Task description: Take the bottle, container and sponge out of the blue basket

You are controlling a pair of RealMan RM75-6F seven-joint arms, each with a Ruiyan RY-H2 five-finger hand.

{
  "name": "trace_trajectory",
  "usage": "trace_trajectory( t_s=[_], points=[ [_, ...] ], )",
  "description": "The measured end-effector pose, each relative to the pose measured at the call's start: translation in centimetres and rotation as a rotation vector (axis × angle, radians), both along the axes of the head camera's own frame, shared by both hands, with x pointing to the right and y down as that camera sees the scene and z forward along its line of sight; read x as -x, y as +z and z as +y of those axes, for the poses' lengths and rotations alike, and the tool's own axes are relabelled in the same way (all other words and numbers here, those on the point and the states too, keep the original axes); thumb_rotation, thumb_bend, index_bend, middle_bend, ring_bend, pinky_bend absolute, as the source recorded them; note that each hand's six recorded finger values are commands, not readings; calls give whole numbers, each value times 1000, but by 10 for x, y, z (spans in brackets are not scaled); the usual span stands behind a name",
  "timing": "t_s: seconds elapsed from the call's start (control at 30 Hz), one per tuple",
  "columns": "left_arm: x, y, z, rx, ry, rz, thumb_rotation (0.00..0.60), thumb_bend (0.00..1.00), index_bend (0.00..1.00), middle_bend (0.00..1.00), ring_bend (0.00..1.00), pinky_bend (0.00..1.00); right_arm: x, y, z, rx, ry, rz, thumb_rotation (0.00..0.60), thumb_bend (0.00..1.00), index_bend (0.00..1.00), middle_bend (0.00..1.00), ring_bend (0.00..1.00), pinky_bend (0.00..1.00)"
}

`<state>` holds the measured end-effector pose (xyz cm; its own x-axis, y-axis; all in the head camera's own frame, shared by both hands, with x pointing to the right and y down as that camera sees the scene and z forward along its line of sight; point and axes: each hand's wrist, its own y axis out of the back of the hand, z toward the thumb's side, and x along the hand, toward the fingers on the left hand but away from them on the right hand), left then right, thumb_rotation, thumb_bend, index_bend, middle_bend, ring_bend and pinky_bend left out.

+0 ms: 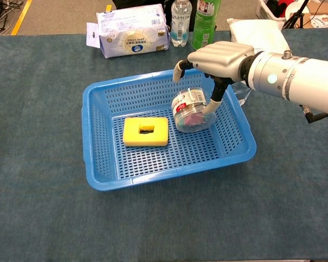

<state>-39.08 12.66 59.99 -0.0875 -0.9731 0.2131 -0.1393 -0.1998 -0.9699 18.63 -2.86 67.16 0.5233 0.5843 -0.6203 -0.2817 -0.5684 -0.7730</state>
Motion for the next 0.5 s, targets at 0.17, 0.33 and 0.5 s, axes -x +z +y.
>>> trace_trajectory(
  t_s=[0.17,0.33,0.5],
  points=[
    [0,0,-1,0,-1,1,600,393,373,292,169,172,-2,6,-2,-11,5,31,600,0,267,236,172,356],
    [1,1,-1,3,-1,2,600,393,373,291,169,167,-5,8,-4,-33,-1,67,600,0,267,239,172,356],
    [0,3,-4,6,3,7,600,393,373,291,169,166,-3,10,-3,-28,-14,99,600,0,267,240,172,356]
  ],
)
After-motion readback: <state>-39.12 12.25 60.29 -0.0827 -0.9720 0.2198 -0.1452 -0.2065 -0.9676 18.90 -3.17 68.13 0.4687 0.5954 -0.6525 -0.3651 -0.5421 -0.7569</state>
